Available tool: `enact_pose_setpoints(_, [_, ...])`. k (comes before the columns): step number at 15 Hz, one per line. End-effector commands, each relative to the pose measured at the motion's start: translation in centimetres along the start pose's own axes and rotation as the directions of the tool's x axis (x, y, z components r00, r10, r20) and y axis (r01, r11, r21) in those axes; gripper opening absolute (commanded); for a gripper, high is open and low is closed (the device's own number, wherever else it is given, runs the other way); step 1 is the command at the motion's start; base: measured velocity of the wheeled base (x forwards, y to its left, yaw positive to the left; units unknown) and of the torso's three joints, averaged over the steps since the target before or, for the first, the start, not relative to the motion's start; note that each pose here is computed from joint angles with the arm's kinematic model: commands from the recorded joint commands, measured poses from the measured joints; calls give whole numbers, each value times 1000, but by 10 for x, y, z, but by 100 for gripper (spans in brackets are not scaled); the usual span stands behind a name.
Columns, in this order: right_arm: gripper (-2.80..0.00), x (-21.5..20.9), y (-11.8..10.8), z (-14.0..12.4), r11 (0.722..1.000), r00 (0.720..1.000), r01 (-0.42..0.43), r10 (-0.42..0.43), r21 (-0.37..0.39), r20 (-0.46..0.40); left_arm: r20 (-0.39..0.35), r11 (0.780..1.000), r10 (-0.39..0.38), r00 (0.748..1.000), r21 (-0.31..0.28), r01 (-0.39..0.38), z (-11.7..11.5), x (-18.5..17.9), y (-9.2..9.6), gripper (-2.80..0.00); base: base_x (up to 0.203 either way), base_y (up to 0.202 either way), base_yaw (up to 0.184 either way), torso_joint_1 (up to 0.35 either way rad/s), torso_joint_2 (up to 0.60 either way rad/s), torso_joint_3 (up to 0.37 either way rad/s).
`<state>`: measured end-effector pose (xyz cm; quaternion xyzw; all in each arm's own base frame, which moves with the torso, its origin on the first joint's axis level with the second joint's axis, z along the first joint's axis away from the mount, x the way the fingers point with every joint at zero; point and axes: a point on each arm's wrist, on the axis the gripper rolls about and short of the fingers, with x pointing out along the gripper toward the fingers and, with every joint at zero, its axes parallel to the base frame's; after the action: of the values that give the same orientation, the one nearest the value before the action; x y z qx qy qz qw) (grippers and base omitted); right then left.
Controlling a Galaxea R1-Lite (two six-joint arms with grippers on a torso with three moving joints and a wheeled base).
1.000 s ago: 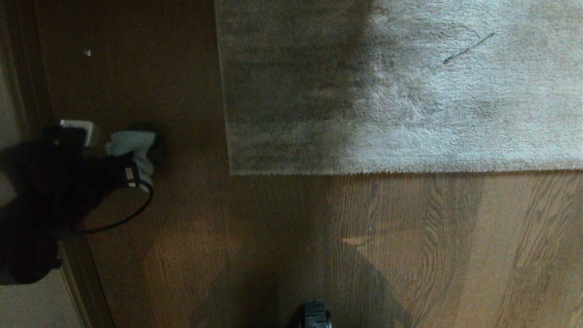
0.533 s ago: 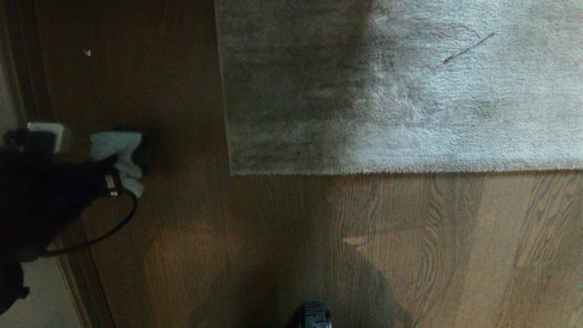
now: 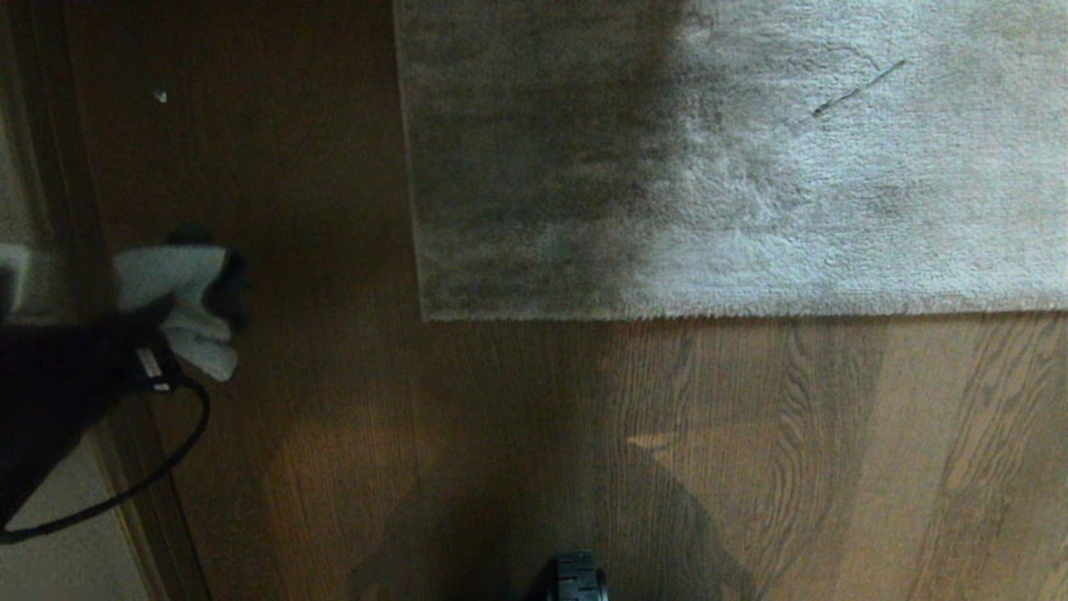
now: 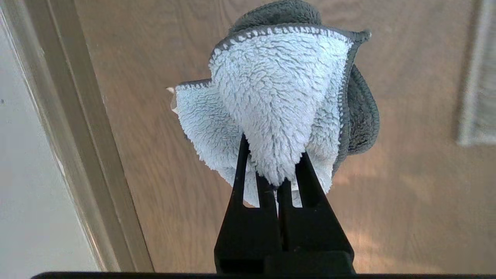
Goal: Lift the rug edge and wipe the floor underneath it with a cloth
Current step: Pick up the rag
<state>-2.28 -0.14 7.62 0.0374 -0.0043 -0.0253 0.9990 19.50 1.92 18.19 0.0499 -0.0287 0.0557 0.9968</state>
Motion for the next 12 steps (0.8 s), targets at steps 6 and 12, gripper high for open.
enact_pose_setpoints(6, [-280,0,0,0,1000,1000,0,0,1,1,34,999,-32,999,-1,32,-1,-38,-4,-280,0,0,0,0,0,0])
enact_pose_setpoints(12, [-280,0,0,0,1000,1000,0,0,1,1,35,999,-35,999,-20,35,-7,-60,-4,-280,0,0,0,0,0,0])
